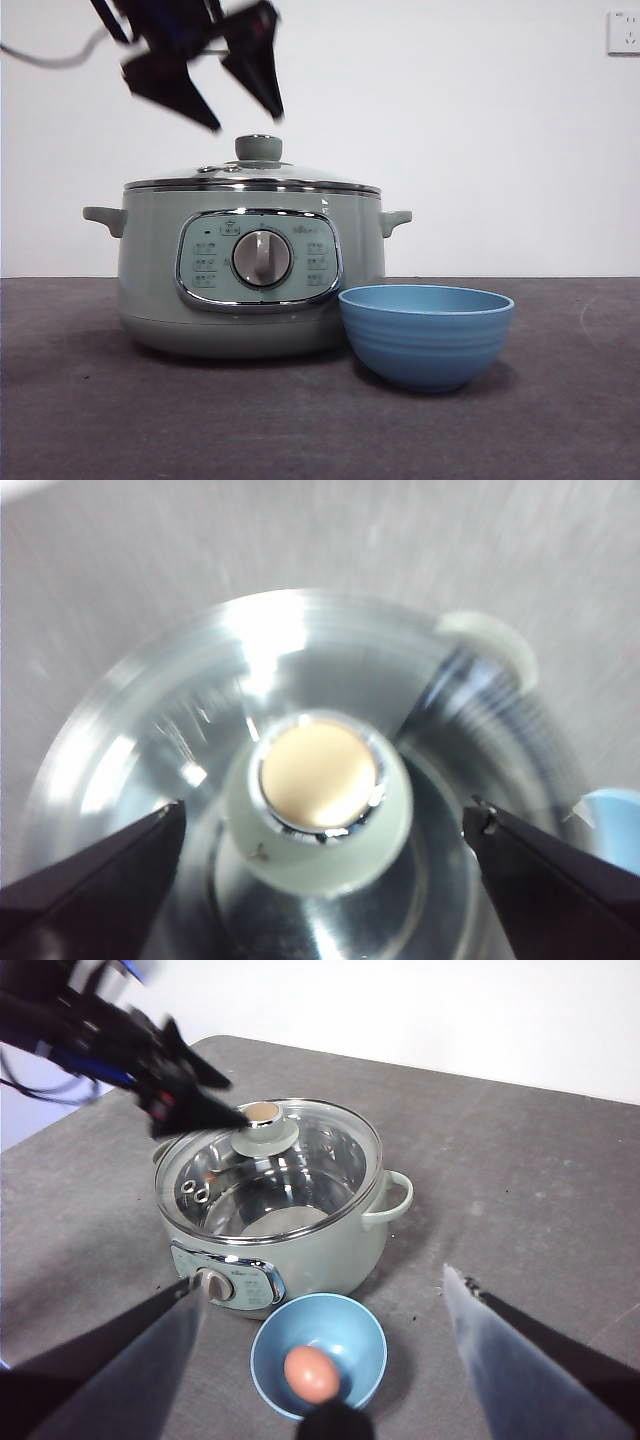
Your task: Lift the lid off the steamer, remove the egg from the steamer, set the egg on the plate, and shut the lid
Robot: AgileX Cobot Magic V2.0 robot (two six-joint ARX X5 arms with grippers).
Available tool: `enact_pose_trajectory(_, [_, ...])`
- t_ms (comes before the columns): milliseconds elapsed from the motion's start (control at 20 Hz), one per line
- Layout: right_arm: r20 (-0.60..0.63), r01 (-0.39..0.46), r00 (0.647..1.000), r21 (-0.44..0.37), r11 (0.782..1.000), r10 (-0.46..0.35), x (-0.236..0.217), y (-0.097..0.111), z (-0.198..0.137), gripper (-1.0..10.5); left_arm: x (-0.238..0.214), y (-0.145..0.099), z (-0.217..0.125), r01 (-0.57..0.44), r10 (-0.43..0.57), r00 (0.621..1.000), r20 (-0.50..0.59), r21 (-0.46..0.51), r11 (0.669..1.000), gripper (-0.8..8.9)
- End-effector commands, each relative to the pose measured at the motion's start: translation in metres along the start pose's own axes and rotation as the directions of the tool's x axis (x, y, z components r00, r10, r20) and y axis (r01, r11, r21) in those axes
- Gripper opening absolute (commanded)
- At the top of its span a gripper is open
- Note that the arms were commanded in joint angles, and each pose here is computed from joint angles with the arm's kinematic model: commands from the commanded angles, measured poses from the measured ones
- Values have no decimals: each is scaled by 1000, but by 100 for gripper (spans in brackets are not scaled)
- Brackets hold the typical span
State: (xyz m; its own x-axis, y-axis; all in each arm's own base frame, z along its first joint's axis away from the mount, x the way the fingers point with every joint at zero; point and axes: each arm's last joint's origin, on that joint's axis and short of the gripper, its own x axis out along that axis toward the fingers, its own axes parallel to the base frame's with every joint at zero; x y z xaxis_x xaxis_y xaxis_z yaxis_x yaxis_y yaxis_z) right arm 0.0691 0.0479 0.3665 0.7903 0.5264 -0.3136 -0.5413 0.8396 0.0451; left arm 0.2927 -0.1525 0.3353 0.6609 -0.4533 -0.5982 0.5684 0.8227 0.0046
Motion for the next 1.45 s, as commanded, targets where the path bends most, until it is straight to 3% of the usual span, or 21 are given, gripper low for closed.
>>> enact_pose_trajectory(50, [-6,-2,1000,6,1000,2,1,0,-2,410,-27,-2,2,0,1,999,34,-6,1000,472])
enact_pose_trajectory(350, [-89,-14,996,6,1000,14,2,0,-9,410,-94,-11,-6,15,-15,999,36,-5,1000,471])
enact_pose_trajectory(650, [-208,-126,970,29,992,130,6,3,-17,409,-149,-22,-29,123,-124,992,-20,-42,992,468])
enact_pose_trajectory(850, [-289,-212,931,66,975,222,12,6,-22,409,-172,-27,-43,195,-198,978,-59,-59,979,467])
enact_pose_trajectory(1050, [-334,-228,911,82,970,242,17,7,-24,406,-182,-30,-51,226,-232,968,-92,-73,971,457])
enact_pose_trajectory(1250, [-359,-225,902,88,970,241,21,7,-25,366,-183,-30,-55,226,-236,963,-131,-86,970,267])
enact_pose_trajectory(1400, [-378,-221,895,92,971,239,22,7,-26,63,-183,-30,-56,226,-237,962,-139,-87,970,0])
enact_pose_trajectory(1450, [-383,-220,892,93,971,239,22,7,-27,-28,-183,-30,-56,226,-237,962,-139,-87,970,-15])
